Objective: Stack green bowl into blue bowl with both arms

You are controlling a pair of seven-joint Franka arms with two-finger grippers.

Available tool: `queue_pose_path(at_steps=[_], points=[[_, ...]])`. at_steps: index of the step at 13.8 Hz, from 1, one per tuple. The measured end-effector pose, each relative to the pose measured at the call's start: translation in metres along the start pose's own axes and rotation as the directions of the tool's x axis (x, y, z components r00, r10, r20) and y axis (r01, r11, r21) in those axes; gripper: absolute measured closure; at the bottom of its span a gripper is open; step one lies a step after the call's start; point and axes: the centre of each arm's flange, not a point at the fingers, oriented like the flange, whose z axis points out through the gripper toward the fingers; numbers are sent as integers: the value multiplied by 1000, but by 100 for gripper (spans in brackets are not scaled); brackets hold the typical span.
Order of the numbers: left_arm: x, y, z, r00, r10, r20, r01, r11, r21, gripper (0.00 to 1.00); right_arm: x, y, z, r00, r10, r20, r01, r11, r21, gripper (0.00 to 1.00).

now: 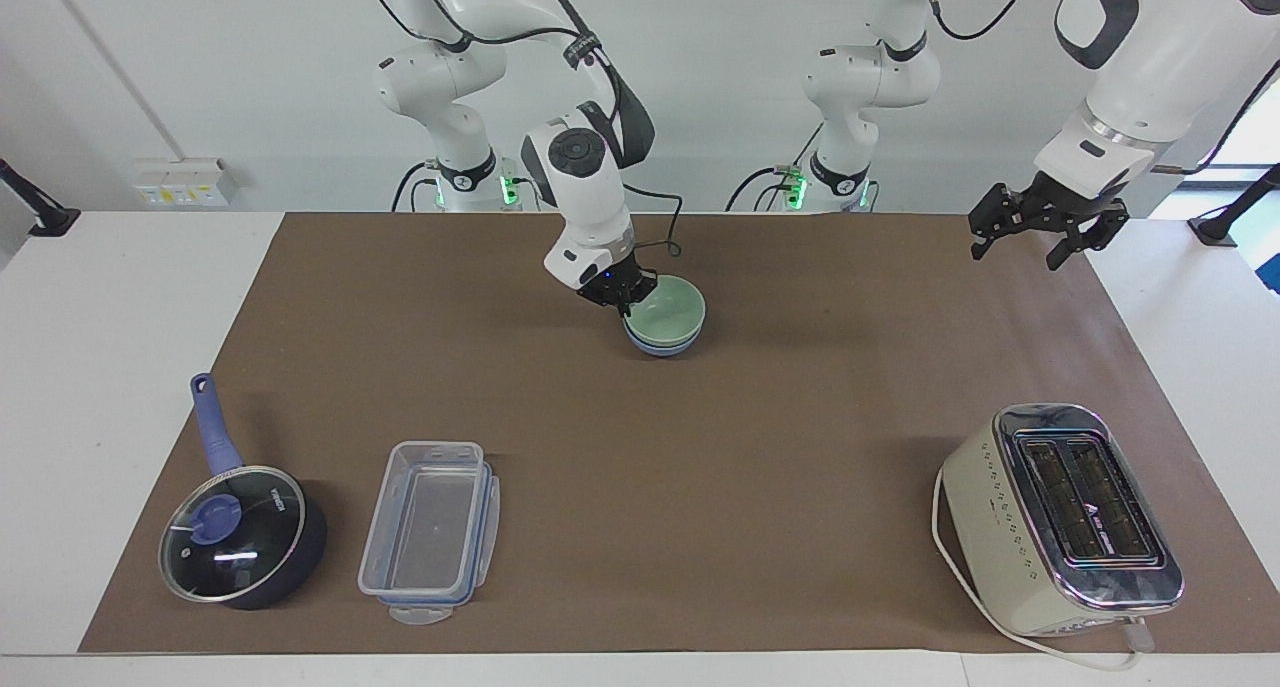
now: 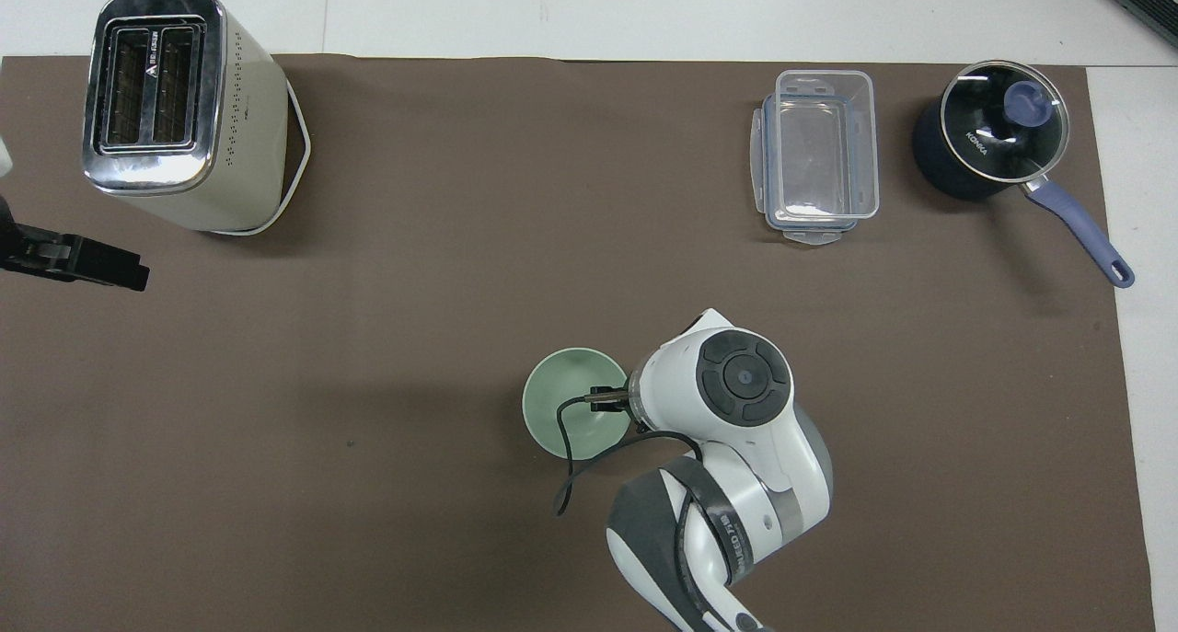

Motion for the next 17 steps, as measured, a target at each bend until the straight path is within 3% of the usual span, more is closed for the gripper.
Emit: queue_pose_path(at_steps=[2, 3, 7, 11, 13, 17], points=[[0, 0, 0, 1000, 0, 0, 0, 1000, 0, 0, 0, 0, 0, 1000, 0, 0, 0, 1000, 0, 92], [0, 0, 0, 1000, 0, 0, 0, 1000, 0, 0, 0, 0, 0, 1000, 0, 0, 0, 1000, 0, 85], [0, 0, 0, 1000, 0, 0, 0, 1000, 0, 0, 4, -2, -8, 1000, 0, -15, 0, 1000, 9, 41], [0, 0, 0, 1000, 0, 0, 0, 1000, 0, 0, 39, 21, -55, 994, 38, -102, -35, 999, 31, 1], [0, 0, 0, 1000, 0, 0, 0, 1000, 0, 0, 58, 52, -91, 989, 59, -134, -60, 998, 0, 0], [0, 0, 0, 1000, 0, 0, 0, 1000, 0, 0, 81, 113, -160, 987, 84, -141, -87, 996, -21, 0]])
